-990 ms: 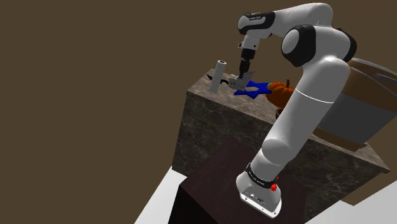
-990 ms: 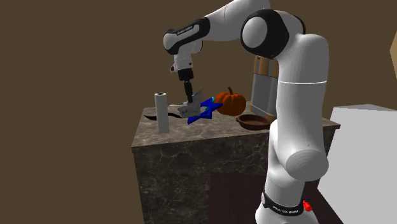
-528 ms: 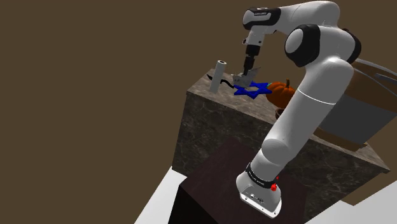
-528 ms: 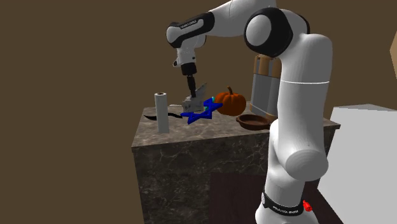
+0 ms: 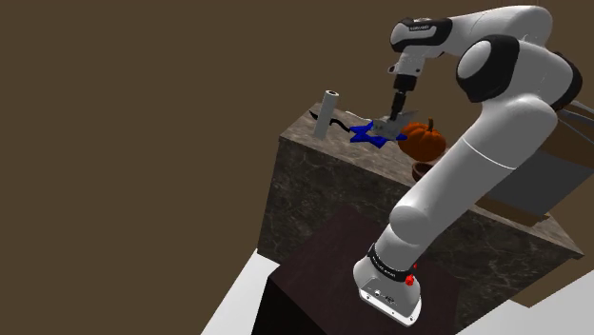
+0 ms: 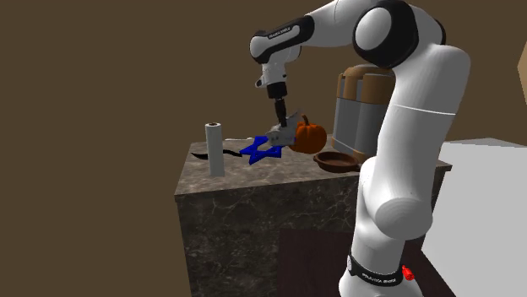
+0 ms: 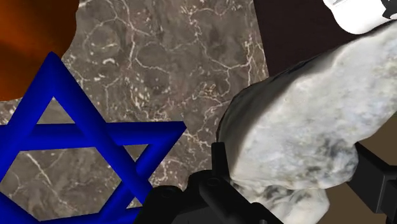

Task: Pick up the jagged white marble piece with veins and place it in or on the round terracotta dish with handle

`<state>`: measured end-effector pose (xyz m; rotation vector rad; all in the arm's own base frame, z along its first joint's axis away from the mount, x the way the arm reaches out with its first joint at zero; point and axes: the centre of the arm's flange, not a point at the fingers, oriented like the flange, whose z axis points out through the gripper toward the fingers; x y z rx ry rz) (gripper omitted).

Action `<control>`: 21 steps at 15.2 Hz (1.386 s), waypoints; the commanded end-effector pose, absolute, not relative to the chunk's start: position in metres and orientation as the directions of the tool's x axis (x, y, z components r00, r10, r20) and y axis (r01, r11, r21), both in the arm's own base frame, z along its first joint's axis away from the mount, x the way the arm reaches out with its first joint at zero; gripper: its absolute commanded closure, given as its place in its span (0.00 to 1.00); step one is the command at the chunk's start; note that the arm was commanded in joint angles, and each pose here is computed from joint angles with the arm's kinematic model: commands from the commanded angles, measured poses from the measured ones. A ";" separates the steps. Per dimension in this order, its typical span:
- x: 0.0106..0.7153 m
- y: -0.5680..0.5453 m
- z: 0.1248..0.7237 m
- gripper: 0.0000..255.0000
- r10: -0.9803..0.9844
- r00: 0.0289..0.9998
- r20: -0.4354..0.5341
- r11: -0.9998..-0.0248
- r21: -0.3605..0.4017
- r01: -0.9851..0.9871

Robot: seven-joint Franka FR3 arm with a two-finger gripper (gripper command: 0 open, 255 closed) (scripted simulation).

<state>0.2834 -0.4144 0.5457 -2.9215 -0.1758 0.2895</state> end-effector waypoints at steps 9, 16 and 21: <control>0.159 -0.450 0.548 1.00 0.139 0.974 -0.182 -0.973 -0.209 0.100; 0.070 -0.478 0.550 1.00 0.139 0.974 -0.182 -0.973 -0.209 0.100; 0.048 -0.485 0.529 1.00 0.139 0.974 -0.182 -0.973 -0.209 0.100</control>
